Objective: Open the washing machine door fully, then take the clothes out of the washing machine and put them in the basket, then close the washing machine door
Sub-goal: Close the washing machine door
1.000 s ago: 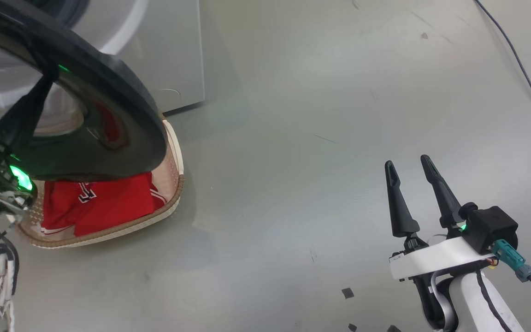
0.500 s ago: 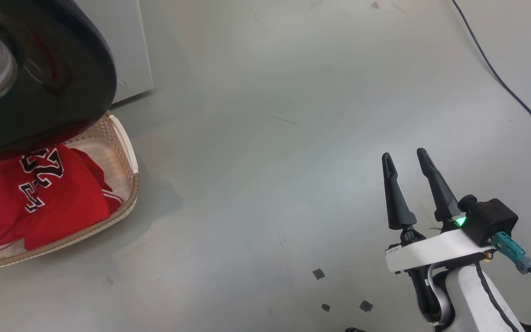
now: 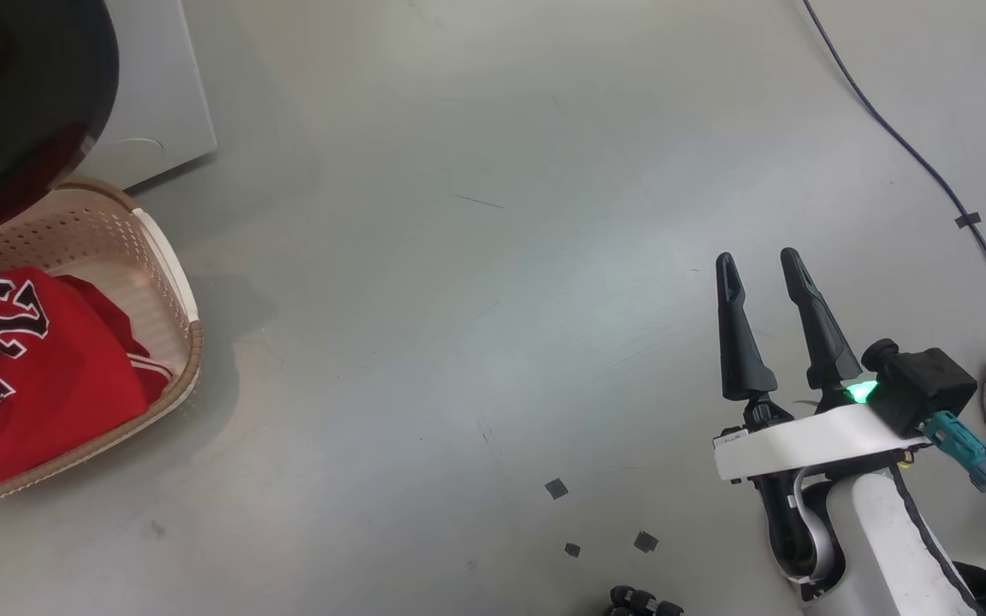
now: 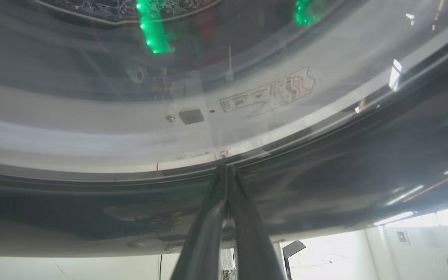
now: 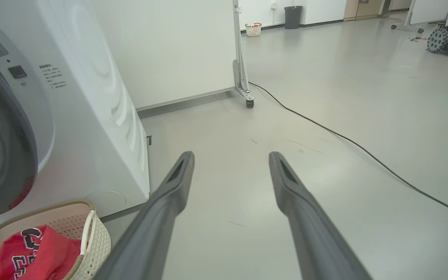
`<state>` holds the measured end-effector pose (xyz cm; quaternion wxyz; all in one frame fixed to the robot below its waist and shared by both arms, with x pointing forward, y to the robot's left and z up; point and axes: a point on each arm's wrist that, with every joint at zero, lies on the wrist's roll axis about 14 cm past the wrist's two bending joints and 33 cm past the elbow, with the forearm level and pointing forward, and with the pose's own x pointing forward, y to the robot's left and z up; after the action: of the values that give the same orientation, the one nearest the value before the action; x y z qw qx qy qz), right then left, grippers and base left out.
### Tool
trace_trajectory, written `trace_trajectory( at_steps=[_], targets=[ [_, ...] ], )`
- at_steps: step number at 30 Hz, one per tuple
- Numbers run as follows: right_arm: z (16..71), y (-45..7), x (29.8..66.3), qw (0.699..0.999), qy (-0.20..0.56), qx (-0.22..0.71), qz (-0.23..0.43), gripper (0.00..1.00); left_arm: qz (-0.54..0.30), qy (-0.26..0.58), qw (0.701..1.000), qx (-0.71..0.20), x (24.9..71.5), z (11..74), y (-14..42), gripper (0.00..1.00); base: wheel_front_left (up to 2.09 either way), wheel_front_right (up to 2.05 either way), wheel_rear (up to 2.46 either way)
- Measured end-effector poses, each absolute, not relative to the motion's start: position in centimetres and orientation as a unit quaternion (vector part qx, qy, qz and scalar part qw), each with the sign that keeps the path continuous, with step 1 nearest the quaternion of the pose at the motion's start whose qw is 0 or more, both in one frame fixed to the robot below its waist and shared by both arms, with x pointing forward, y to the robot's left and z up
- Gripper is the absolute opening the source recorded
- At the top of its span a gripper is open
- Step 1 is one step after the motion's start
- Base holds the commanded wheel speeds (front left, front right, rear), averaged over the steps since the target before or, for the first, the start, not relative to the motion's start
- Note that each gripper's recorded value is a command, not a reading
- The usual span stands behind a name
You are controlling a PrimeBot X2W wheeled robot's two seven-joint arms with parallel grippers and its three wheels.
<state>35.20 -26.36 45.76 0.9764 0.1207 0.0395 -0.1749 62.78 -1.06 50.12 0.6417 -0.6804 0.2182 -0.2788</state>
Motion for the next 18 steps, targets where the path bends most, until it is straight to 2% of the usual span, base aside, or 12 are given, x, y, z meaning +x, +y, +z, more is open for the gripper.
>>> trace_trajectory(
  at_steps=[11, 18],
  targets=[
    [46.03, -26.80, 35.06, 0.975, 0.036, 0.119, -0.185, 1.00, -0.272, 0.223, 0.656, -0.668, 63.79, 49.85, -1.63, 0.00, 0.00, 0.00, 0.00],
    [46.38, -26.95, 35.30, 0.975, 0.029, 0.118, -0.188, 1.00, -0.280, 0.212, 0.637, -0.686, 63.03, 50.54, -1.71, 0.00, 0.00, 0.00, 0.00]
  ],
)
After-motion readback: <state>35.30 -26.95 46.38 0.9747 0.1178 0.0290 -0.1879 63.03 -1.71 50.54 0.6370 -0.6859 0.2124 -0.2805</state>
